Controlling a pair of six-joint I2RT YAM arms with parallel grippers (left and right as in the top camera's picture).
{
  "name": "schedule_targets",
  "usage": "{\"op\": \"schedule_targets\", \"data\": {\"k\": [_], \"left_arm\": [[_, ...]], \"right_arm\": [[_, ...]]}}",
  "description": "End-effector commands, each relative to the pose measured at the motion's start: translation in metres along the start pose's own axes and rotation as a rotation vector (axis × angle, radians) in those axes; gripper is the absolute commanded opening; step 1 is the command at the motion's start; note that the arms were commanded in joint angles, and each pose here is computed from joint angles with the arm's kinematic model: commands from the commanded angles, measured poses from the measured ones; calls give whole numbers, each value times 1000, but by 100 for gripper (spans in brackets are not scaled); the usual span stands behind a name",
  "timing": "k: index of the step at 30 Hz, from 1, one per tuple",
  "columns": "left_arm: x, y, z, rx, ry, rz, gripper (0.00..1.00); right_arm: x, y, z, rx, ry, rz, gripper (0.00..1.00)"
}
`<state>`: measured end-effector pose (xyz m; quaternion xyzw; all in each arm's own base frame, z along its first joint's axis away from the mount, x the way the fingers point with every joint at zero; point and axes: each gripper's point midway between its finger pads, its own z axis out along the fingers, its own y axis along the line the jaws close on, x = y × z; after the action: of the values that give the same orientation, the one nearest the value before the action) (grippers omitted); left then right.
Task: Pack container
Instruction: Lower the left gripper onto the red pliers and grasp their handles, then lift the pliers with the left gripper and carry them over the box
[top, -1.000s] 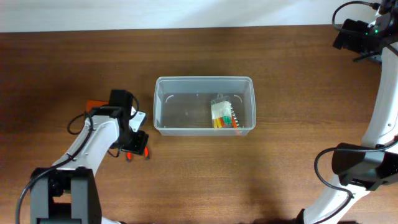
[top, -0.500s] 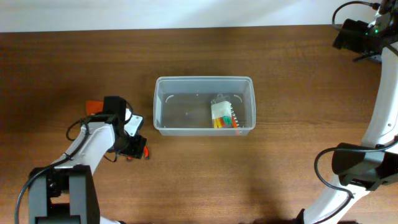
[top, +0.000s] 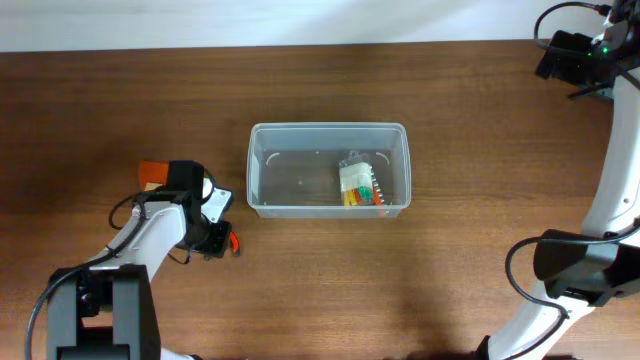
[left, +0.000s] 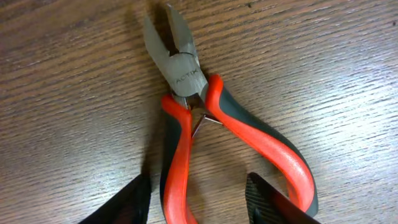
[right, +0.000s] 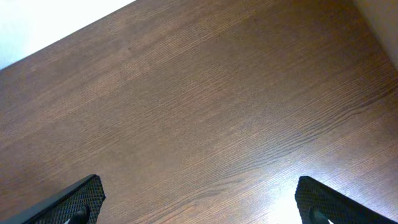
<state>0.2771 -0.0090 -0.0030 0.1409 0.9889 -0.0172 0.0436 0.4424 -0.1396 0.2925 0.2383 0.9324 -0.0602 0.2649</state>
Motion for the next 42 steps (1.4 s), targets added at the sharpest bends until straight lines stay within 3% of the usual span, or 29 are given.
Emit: {"op": "schedule_targets", "data": {"k": [1, 10, 18, 28, 42], "left_arm": [[6, -4, 6, 23, 15, 5, 43], [5, -3, 6, 21, 8, 5, 16], [5, -3, 6, 21, 8, 4, 3], [-3, 14, -11, -63, 34, -3, 2], [-77, 30, -97, -106, -125, 0, 2]], "right_arm": [[-4, 0, -9, 1, -28, -6, 99], [-4, 0, -9, 1, -28, -6, 99], [-4, 0, -9, 1, -28, -6, 99], [-4, 0, -9, 1, -28, -6, 99], [-4, 0, -9, 1, -28, -6, 99]]}}
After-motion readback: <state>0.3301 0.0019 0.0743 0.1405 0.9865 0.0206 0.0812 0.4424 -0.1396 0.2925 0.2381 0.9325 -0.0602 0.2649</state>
